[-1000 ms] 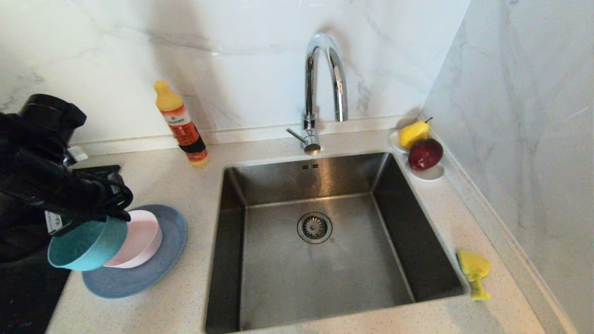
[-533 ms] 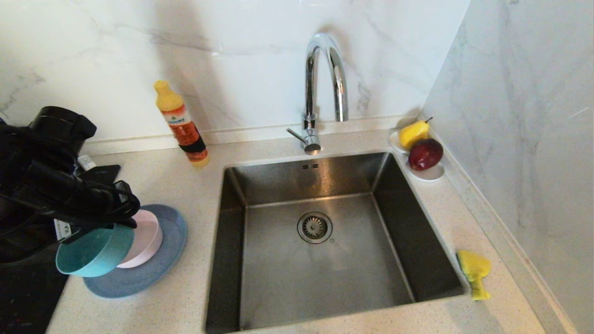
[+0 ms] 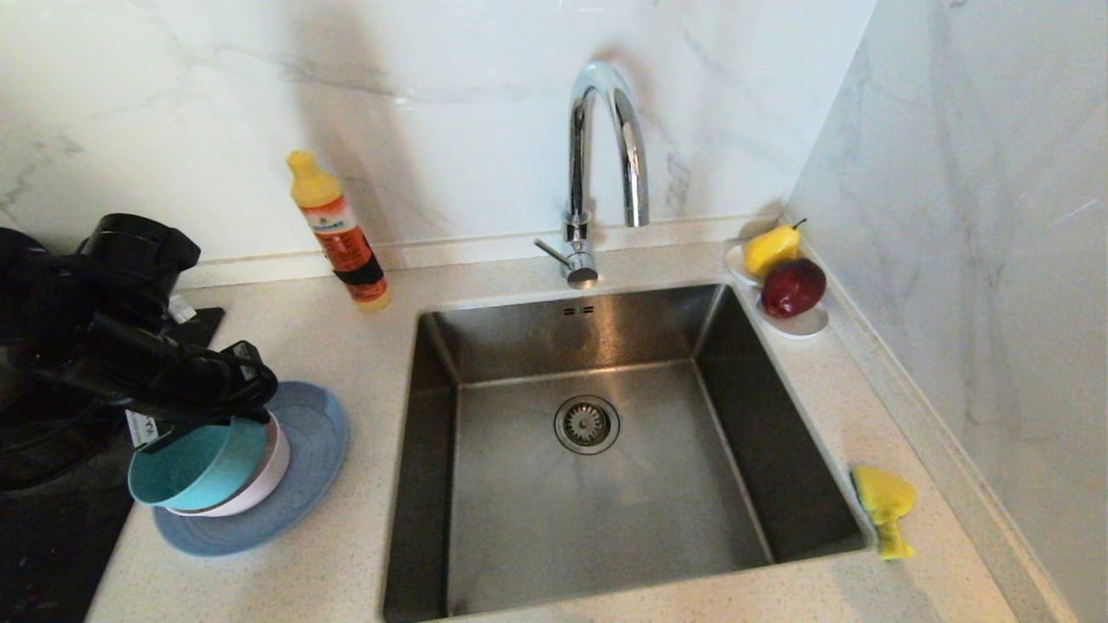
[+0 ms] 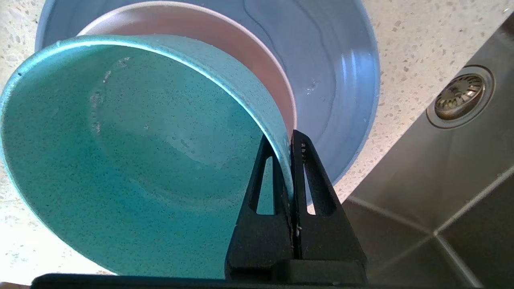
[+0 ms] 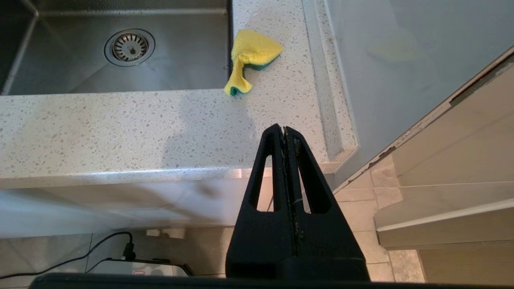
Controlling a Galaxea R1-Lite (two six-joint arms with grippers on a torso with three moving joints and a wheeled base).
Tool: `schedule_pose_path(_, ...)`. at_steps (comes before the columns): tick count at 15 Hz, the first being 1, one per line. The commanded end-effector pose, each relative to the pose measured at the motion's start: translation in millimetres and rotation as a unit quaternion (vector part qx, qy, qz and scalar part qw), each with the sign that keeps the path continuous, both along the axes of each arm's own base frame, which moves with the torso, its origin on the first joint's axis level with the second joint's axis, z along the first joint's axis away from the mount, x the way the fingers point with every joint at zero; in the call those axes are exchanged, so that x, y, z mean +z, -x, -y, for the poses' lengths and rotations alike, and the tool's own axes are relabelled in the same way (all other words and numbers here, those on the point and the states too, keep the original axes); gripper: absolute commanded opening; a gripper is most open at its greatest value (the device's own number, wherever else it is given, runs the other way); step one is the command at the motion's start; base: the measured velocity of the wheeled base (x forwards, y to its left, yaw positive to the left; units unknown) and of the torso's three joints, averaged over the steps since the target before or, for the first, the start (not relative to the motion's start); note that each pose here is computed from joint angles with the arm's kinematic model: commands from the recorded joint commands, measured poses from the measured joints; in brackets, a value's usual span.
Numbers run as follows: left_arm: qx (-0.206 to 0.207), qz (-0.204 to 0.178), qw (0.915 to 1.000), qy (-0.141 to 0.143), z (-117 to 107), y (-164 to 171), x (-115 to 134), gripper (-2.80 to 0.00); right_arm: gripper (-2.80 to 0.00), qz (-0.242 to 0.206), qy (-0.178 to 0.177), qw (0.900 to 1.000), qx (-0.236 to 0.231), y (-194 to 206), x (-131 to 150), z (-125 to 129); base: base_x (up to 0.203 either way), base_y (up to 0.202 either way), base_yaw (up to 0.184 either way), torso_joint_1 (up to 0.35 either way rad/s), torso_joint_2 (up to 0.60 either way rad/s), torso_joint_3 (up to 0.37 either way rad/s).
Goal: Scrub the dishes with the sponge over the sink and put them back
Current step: Place the bowl on the bowl
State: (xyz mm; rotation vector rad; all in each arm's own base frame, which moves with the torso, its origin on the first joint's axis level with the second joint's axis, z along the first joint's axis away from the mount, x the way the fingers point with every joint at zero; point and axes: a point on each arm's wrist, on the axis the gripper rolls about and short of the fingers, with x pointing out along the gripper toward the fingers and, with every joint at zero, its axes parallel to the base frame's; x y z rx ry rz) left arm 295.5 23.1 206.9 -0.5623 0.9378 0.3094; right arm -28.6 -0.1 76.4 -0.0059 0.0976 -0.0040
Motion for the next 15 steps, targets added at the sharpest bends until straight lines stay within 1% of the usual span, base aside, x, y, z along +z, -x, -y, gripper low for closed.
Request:
schedule_pose_path(1, 0.002, -0.008, 1.0000, 0.001, -0.5, -3.5, -4.6, -2.80, -2.80, -0.001, 0.000, 1.000, 0.000, -0.1, 0.0, 0.0, 0.000, 0.000, 0.000, 0.000, 0.00, 0.000)
schedule_pose_path(3, 0.003, -0.007, 1.0000, 0.000, -1.2, -6.3, -5.0, -2.80, -2.80, -0.001, 0.000, 1.000, 0.000, -0.1, 0.0, 0.0, 0.000, 0.000, 0.000, 0.000, 0.00, 0.000)
schedule_pose_path(5, 0.003, 0.005, 1.0000, -0.001, -1.4, -8.7, 0.0, -2.80, -2.80, -0.001, 0.000, 1.000, 0.000, -0.1, 0.0, 0.0, 0.000, 0.000, 0.000, 0.000, 0.00, 0.000)
schedule_pose_path(7, 0.009, 0.017, 0.9998, -0.009, -2.5, -11.4, 0.5, -2.80, -2.80, -0.001, 0.000, 1.000, 0.000, -0.1, 0.0, 0.0, 0.000, 0.000, 0.000, 0.000, 0.00, 0.000)
schedule_pose_path(11, 0.013, 0.015, 0.9997, -0.015, -3.3, -11.0, -1.8, -2.80, -2.80, -0.001, 0.000, 1.000, 0.000, -0.1, 0.0, 0.0, 0.000, 0.000, 0.000, 0.000, 0.00, 0.000)
schedule_pose_path(12, 0.013, 0.013, 0.9997, -0.015, -3.3, -11.2, -2.6, 0.00, -2.80, -0.001, 0.000, 1.000, 0.000, -0.1, 0.0, 0.0, 0.000, 0.000, 0.000, 0.000, 0.00, 0.000)
schedule_pose_path(15, 0.013, 0.013, 0.9997, -0.014, -3.3, -12.2, -3.0, 0.00, -2.80, -0.001, 0.000, 1.000, 0.000, -0.1, 0.1, 0.0, 0.000, 0.000, 0.000, 0.000, 0.00, 0.000)
